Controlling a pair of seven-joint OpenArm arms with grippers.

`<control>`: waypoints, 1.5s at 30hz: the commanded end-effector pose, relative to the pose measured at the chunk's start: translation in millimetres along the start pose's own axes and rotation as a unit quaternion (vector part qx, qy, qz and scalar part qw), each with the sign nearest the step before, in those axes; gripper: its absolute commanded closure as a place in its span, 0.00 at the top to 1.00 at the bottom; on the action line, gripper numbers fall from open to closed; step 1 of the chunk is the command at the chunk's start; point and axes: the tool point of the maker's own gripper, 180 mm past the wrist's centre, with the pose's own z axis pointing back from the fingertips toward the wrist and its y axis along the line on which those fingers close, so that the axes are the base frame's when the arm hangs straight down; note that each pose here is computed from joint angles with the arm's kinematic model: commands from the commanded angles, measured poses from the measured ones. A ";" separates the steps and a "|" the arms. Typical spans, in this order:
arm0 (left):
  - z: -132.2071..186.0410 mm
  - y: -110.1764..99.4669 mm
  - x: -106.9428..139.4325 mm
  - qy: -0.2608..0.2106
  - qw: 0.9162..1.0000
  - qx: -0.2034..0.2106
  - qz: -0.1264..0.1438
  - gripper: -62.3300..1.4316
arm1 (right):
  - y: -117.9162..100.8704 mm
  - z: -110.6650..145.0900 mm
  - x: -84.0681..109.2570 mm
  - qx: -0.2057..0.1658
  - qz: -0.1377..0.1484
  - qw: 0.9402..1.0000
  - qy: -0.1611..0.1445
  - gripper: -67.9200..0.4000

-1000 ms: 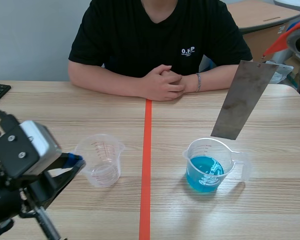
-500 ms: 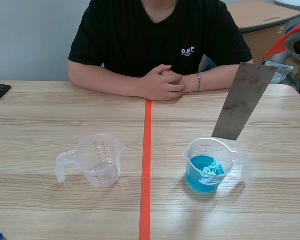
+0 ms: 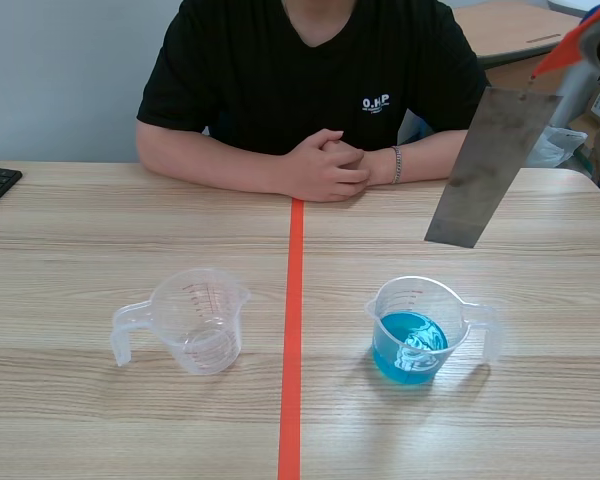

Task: Do the redox reaction experiment.
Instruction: 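Put the plate into the left beaker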

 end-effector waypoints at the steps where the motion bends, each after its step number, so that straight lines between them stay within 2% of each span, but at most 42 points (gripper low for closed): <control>1: 0.6 -3.7 3.1 -0.006 1.000 -0.003 0.008 0.09 | -6.6 -3.9 14.8 0.003 0.015 1.000 -0.023 0.03; 6: 1.1 -6.0 -0.7 -0.004 1.000 0.001 0.024 0.09 | -5.9 -12.8 10.7 0.010 0.014 1.000 -0.018 0.03; 12: 1.4 -7.7 -2.8 0.001 1.000 0.002 0.030 0.09 | -7.7 -25.7 12.5 0.014 0.005 0.999 -0.030 0.03; 21: 1.4 -11.4 -7.2 0.013 0.999 -0.007 0.032 0.09 | -8.4 -51.3 12.8 0.025 0.007 0.999 -0.040 0.03; 28: 1.4 -11.3 -7.2 0.013 0.999 -0.007 0.033 0.09 | 0.0 -79.5 9.4 0.036 -0.002 0.998 -0.048 0.03; 32: 1.5 -10.5 -10.3 0.021 0.998 -0.004 0.054 0.09 | 4.3 -99.7 10.5 0.038 -0.005 0.998 -0.058 0.03; 38: 1.6 -10.3 -11.2 0.024 0.998 -0.004 0.056 0.09 | 14.4 -134.4 13.4 0.045 -0.010 0.997 -0.067 0.03; 39: 1.6 -10.3 -11.3 0.024 0.998 -0.004 0.055 0.11 | 16.8 -140.3 14.2 0.048 -0.012 0.996 -0.068 0.03; 41: 1.6 -10.3 -11.3 0.024 0.998 -0.004 0.055 0.20 | 22.5 -152.0 17.2 0.054 -0.016 0.996 -0.073 0.03; 43: 1.6 -10.3 -11.2 0.024 0.998 -0.004 0.055 0.37 | 27.1 -163.1 20.9 0.057 -0.020 0.995 -0.080 0.03; 45: 1.6 -10.3 -11.3 0.024 0.998 -0.004 0.053 0.59 | 31.5 -173.7 23.6 0.058 -0.023 0.995 -0.082 0.03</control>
